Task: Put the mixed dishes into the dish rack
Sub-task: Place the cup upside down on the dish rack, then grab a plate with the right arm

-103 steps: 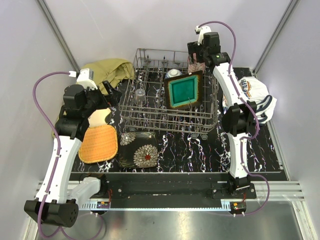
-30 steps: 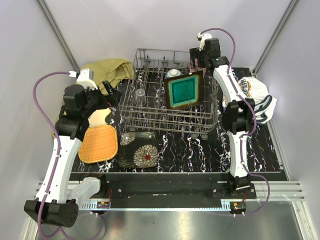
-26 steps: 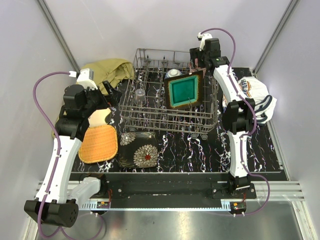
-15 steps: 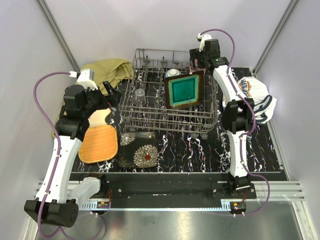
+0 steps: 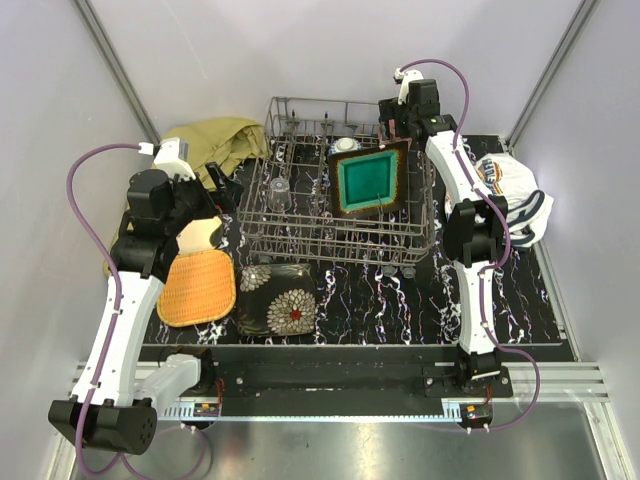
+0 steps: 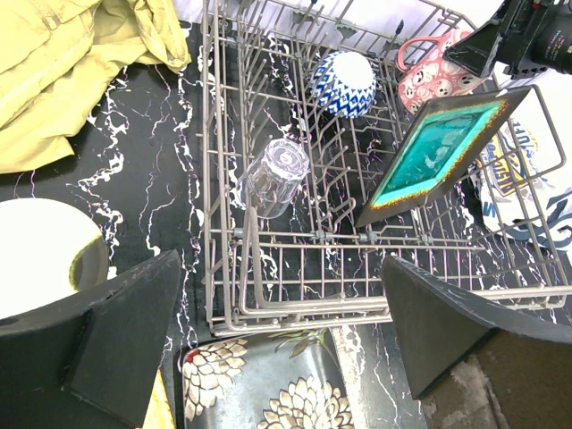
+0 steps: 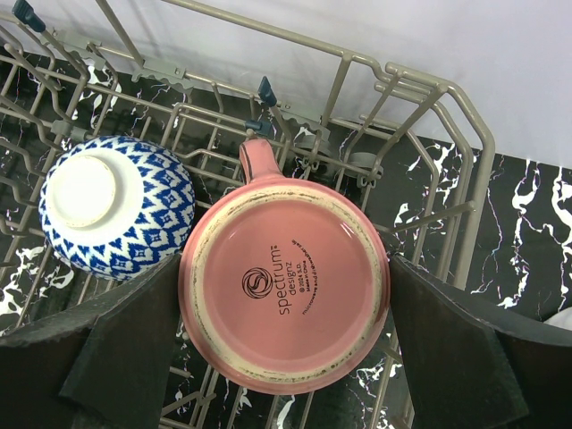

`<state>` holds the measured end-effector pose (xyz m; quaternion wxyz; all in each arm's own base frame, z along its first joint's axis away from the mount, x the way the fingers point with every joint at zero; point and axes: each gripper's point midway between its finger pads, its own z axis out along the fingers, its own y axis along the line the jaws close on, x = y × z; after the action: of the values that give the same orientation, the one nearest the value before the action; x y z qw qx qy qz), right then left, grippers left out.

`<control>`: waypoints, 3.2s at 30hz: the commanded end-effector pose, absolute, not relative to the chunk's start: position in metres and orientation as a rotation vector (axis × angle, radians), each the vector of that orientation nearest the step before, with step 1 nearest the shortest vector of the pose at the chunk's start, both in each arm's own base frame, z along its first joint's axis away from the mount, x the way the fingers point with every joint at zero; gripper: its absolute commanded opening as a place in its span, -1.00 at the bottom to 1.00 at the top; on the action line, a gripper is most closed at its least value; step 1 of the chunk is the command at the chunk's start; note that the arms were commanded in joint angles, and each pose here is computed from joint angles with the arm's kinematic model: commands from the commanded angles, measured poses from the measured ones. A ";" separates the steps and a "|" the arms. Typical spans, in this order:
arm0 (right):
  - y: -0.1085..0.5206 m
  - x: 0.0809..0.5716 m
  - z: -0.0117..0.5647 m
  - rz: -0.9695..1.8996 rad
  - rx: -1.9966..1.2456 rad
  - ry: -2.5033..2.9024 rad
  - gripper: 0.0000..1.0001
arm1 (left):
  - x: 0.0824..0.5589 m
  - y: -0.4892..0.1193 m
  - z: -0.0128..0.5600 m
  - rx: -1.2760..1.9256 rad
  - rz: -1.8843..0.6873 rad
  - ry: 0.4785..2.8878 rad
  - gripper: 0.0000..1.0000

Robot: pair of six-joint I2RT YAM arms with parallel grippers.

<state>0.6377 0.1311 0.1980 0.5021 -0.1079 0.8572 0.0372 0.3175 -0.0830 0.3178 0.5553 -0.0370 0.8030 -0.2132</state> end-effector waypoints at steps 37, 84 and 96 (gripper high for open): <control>0.172 0.629 0.201 0.263 -0.392 2.034 0.96 | 0.319 -0.081 0.332 -0.068 -0.490 1.840 0.98; 0.168 0.597 0.363 0.236 -0.475 1.728 0.99 | 0.317 -0.081 0.337 -0.065 -0.497 1.830 0.98; 0.190 0.517 0.347 0.295 -1.161 1.572 1.00 | 0.318 -0.082 0.336 -0.067 -0.501 1.836 0.98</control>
<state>0.5453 0.1828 0.3456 0.5625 -0.4029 0.7130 0.1138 0.3170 -0.0825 0.3183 0.5561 -0.0370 0.8025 -0.2128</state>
